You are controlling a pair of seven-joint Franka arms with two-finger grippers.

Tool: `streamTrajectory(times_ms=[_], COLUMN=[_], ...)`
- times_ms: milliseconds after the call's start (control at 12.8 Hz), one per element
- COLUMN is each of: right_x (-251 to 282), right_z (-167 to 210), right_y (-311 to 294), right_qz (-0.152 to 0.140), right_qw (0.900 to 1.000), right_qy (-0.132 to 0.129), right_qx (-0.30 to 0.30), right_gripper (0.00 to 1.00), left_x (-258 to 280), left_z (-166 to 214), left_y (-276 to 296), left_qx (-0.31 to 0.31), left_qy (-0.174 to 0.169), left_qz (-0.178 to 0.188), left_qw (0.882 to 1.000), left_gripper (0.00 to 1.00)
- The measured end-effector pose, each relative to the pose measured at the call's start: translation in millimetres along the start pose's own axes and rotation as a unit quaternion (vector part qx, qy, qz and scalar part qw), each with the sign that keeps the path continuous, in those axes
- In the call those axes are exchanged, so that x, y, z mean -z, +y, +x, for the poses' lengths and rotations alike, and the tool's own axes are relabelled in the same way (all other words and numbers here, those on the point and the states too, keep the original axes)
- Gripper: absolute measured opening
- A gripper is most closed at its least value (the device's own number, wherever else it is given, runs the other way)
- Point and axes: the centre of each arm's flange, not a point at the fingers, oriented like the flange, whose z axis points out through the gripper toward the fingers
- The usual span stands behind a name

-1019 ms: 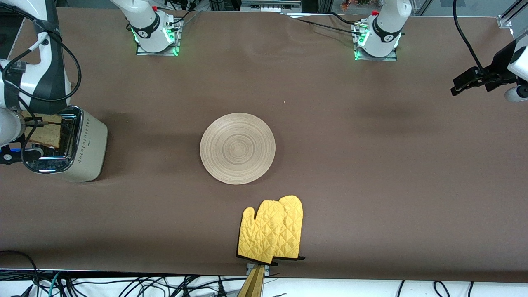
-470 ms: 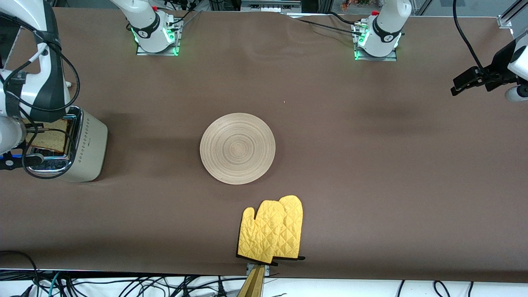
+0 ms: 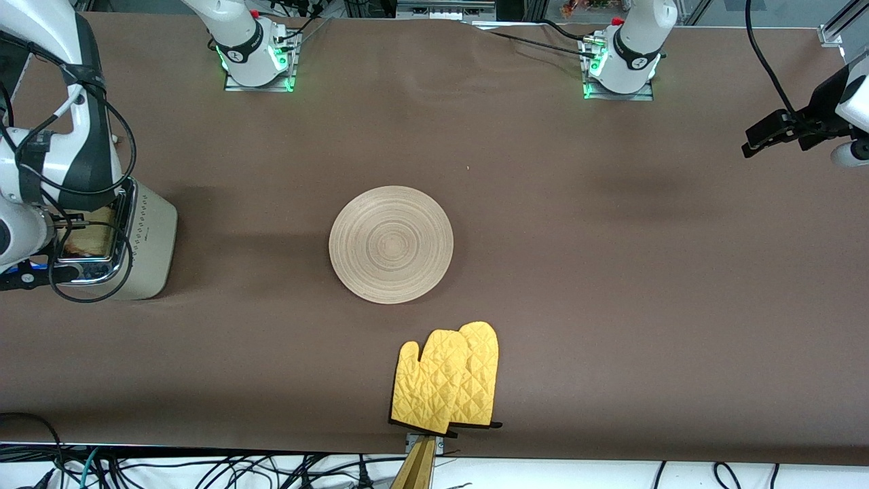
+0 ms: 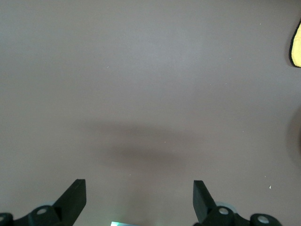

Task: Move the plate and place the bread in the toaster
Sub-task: 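Lower the bread into the toaster slot and open the right gripper, then raise the right gripper up out of the toaster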

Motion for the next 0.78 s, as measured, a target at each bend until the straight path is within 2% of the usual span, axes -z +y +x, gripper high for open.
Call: streamTrajectory(times_ms=[157, 313, 392, 470, 549, 627, 784], right_x=[20.8, 60.0, 78.5, 93.5, 103.6, 109.5, 116.4], right_z=[-4.7, -17.8, -26.9, -37.2, -48.6, -60.0, -76.0], right_y=[-6.1, -31.1, -41.4, -44.9, -37.2, -24.3, -9.7], right_qz=[0.039, 0.102, 0.155, 0.215, 0.261, 0.283, 0.284], right_qw=[0.999, 0.993, 0.984, 0.971, 0.958, 0.950, 0.948], right_qy=[0.026, 0.061, 0.082, 0.101, 0.118, 0.131, 0.143], right_qx=[0.000, 0.016, 0.022, 0.022, 0.014, 0.004, -0.007], right_gripper=[0.71, 0.95, 1.00, 1.00, 1.00, 1.00, 1.00], left_x=[0.0, 0.0, -0.1, 0.0, 0.0, 0.0, 0.0], left_z=[0.0, 0.0, 0.0, 0.0, 0.0, 0.0, 0.0], left_y=[0.0, 0.2, 0.2, 0.3, 0.3, 0.3, 0.4], left_qx=[0.000, 0.000, 0.000, 0.000, 0.000, 0.000, 0.000], left_qy=[0.000, 0.000, 0.000, 0.000, 0.000, 0.000, 0.000], left_qz=[0.000, 0.000, 0.000, 0.000, 0.000, 0.000, 0.000], left_qw=[1.000, 1.000, 1.000, 1.000, 1.000, 1.000, 1.000], left_gripper=[1.00, 1.00, 1.00, 1.00, 1.00, 1.00, 1.00])
